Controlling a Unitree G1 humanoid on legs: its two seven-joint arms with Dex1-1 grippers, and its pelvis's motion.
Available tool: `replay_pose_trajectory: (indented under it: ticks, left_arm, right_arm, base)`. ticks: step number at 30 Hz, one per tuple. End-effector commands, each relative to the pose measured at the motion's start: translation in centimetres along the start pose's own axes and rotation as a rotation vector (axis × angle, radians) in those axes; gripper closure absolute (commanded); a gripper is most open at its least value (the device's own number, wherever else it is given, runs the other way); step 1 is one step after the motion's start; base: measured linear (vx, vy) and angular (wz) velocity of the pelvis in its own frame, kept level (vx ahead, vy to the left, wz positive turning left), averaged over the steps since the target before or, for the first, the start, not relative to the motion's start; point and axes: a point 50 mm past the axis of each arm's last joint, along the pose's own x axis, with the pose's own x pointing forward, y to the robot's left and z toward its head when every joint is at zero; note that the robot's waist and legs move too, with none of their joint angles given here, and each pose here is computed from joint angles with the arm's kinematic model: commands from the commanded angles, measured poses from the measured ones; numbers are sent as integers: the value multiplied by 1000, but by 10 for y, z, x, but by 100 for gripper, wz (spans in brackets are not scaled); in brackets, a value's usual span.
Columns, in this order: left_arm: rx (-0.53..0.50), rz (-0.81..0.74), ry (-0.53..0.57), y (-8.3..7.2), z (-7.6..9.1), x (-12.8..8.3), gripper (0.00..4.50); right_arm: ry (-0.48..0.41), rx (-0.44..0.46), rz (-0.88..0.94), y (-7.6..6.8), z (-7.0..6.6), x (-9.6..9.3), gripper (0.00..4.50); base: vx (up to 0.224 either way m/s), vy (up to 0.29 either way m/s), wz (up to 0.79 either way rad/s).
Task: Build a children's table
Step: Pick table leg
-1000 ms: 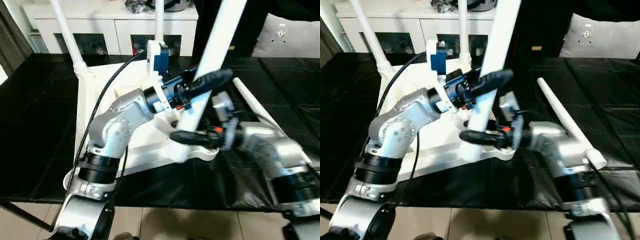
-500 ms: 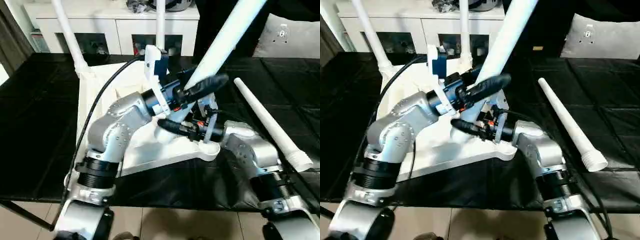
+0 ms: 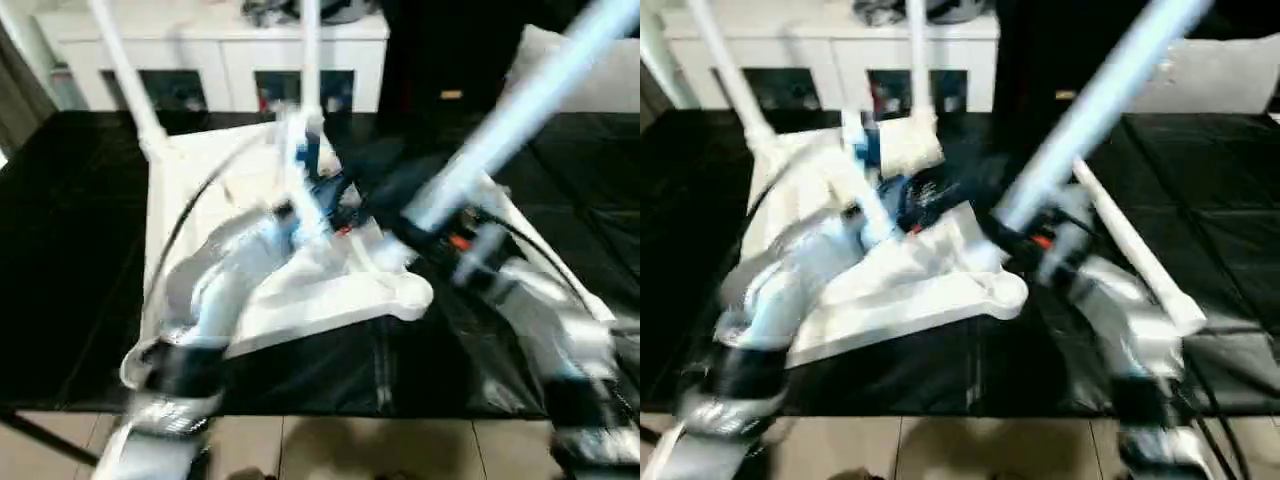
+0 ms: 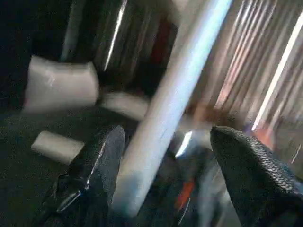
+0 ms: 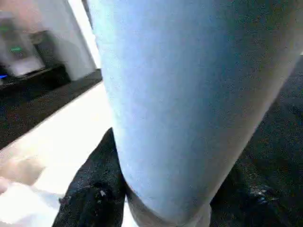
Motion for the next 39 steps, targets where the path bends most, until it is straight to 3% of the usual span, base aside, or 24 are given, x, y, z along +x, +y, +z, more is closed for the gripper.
replay_pose_trajectory:
  ticks: [1,5,6,7,10,16,27,39]
  left_arm:
    - [85,-29,133,-4,-17,2,119]
    - [246,-46,387,-4,-53,-3,119]
    - [246,-46,387,-4,-53,-3,119]
    - [229,-22,425,-1,-59,-4,151]
    - [216,10,481,5,-70,-6,156]
    - [224,30,587,12,-81,-15,213]
    - [285,61,680,23,-92,-28,293]
    - [230,39,662,23,-92,-35,402]
  right_arm:
    - [-6,-45,-49,-2,8,-4,261]
    - [21,-92,-127,-6,5,-11,261]
    - [21,-92,-127,-6,5,-11,261]
    - [37,-107,-148,-6,4,-13,261]
    - [74,-139,-181,-6,1,-16,261]
    - [86,-138,-211,-3,-5,-20,262]
    - [93,-129,-207,0,-6,-18,262]
    - [106,-122,-132,7,-5,-15,262]
  base:
    - [0,0,0]
    - [0,0,0]
    - [0,0,0]
    - [0,0,0]
    - [0,0,0]
    - [0,0,0]
    - [0,0,0]
    - [0,0,0]
